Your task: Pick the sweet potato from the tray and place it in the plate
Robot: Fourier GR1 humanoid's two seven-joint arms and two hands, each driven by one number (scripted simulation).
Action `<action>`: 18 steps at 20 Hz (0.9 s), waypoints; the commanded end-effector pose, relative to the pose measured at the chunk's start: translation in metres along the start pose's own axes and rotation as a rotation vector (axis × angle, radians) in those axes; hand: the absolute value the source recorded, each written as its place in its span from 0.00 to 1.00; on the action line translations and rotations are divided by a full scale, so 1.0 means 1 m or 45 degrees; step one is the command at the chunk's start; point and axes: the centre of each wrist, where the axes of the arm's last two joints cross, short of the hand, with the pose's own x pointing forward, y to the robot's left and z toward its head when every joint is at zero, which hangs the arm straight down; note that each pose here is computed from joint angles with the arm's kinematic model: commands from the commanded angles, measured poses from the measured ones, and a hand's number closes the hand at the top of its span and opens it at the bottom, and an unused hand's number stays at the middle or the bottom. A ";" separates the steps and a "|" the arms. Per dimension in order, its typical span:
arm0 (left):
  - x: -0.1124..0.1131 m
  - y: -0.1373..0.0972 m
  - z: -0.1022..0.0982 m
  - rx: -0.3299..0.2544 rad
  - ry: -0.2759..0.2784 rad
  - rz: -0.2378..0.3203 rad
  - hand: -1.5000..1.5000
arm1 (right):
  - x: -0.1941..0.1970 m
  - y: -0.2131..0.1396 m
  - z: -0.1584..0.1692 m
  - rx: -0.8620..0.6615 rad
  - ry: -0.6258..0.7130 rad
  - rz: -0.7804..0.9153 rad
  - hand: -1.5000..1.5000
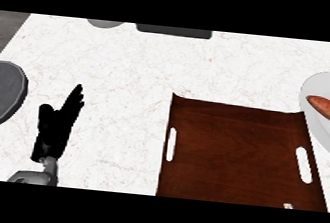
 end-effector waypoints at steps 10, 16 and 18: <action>0.006 -0.003 -0.006 -0.007 -0.017 -0.016 0.50 | -0.002 -0.028 0.014 -0.136 0.006 -0.029 0.00; -0.006 0.011 -0.005 0.006 0.001 0.000 0.50 | -0.007 -0.052 0.032 -0.245 0.050 0.023 0.00; 0.006 -0.003 -0.008 -0.005 0.003 -0.001 0.50 | -0.013 -0.031 0.027 -0.247 0.062 0.025 0.00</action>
